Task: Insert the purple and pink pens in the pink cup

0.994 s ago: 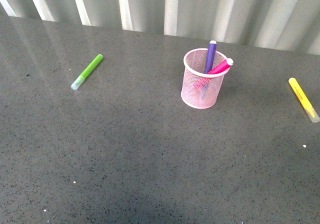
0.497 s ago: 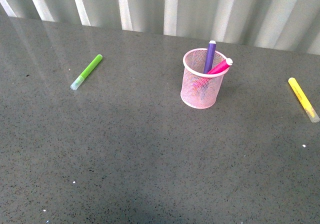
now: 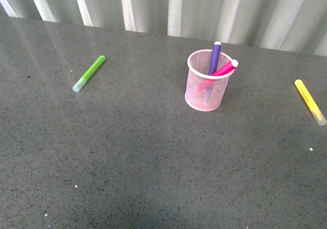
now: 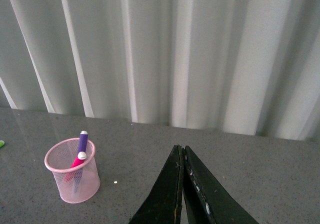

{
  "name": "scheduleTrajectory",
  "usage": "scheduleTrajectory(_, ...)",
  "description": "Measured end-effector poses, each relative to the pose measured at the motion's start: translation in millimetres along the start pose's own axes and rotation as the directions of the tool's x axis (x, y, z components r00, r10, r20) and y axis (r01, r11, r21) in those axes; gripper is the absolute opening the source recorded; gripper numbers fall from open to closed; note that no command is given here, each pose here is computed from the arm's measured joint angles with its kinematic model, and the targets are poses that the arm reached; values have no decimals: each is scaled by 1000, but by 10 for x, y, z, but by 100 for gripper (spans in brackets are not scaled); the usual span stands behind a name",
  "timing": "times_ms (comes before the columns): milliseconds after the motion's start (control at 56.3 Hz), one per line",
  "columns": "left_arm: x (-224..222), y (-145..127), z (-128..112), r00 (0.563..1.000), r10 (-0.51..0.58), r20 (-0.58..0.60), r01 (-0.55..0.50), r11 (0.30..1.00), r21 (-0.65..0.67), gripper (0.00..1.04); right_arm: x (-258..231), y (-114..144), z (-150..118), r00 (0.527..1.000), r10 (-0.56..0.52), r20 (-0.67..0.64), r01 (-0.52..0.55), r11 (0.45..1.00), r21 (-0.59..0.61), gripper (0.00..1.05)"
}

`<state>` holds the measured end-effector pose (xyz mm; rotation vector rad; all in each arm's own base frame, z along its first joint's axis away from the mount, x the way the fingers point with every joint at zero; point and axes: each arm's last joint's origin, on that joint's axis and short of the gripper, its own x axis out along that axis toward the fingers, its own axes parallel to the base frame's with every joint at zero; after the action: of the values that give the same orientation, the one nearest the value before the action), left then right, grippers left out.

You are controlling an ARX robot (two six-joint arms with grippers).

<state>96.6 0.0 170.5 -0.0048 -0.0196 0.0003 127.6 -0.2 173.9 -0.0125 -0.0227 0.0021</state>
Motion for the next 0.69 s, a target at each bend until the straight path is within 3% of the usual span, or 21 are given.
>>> scheduleTrajectory(692, 0, 0, 0, 1000, 0, 0, 0, 1000, 0, 98, -175, 0, 11, 1000, -4, 4, 4, 1000, 2, 3)
